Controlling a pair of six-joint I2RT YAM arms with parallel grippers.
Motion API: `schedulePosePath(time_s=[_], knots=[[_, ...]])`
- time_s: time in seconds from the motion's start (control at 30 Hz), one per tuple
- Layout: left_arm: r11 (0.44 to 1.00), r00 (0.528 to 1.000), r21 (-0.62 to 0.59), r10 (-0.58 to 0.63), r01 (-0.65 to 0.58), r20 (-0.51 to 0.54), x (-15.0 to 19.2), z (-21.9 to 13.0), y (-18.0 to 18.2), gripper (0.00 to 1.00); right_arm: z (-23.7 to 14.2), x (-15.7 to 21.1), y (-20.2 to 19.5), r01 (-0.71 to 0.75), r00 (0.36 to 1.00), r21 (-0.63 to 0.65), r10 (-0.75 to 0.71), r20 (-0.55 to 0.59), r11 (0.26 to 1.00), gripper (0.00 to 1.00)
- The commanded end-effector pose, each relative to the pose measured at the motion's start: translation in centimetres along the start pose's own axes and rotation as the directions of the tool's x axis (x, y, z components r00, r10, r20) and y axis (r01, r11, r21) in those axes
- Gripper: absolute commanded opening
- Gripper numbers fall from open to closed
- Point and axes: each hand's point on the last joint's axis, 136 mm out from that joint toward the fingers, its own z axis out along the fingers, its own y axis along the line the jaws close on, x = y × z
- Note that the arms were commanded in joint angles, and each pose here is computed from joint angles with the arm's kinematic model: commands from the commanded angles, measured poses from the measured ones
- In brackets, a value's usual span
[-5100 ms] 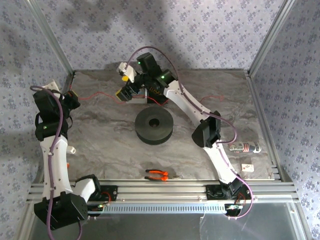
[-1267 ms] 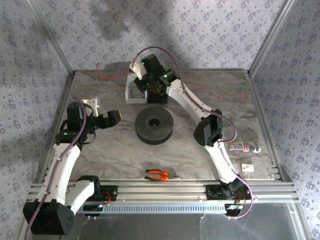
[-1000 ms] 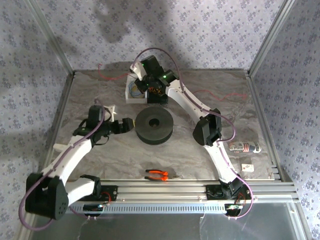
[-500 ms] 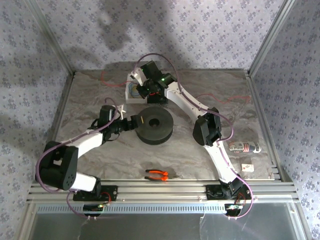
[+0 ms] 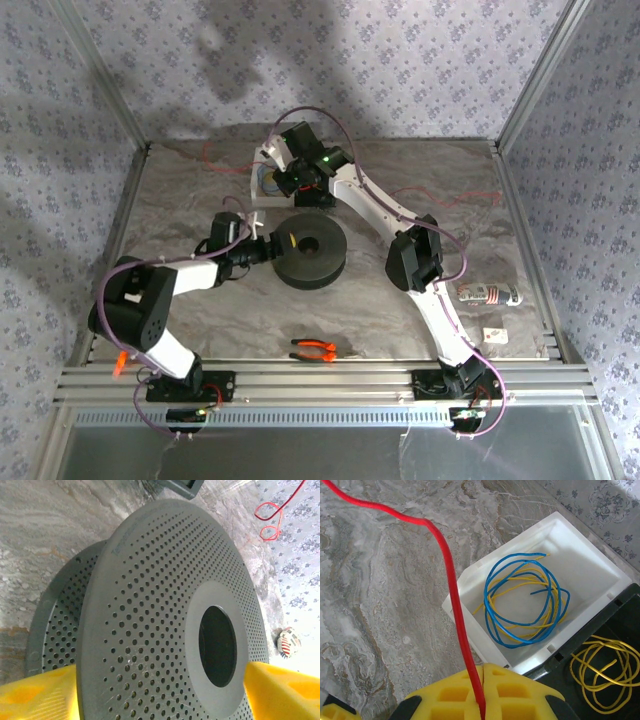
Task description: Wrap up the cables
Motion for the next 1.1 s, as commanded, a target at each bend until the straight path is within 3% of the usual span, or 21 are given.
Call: schedulePosePath(time_s=[0.0,0.13,0.3,0.57,0.77,0.93,1.07], knots=[[0.999,1.0,0.047,0.021,-0.021,0.009,-0.5,0.5,-1.0,0.74,-1.1,-0.7,0.2,-0.007,1.0,0.0,0.007,0.015,1.0,0.0],[1.0,1.0,0.029,0.007,-0.007,-0.001,-0.1,0.7,-0.3,0.61,-1.1,-0.6,0.2,-0.007,1.0,0.001,0.007,0.012,1.0,0.0],[1.0,1.0,0.003,0.003,-0.003,-0.01,-0.1,0.7,0.1,0.32,-1.1,-0.5,0.3,-0.006,1.0,0.0,0.006,0.007,1.0,0.0],[0.989,0.996,-0.12,0.085,-0.088,-0.025,-1.2,-1.6,-0.5,0.01,-1.4,-0.6,0.3,0.0,1.0,-0.001,0.0,0.013,1.0,0.0],[0.924,0.98,-0.328,0.187,-0.199,-0.067,-2.7,-5.8,-1.1,0.0,-1.6,-0.7,0.2,-0.001,1.0,-0.004,0.001,0.02,1.0,0.0],[0.813,0.944,-0.487,0.316,-0.32,-0.094,-4.3,-9.1,-2.7,0.0,-1.3,-0.6,0.4,-0.006,1.0,-0.011,0.006,0.026,1.0,0.0],[0.72,0.929,-0.602,0.353,-0.345,-0.111,-5.3,-10.7,-2.3,0.0,-1.3,-0.7,0.5,-0.01,0.999,-0.018,0.011,0.03,1.0,0.0]])
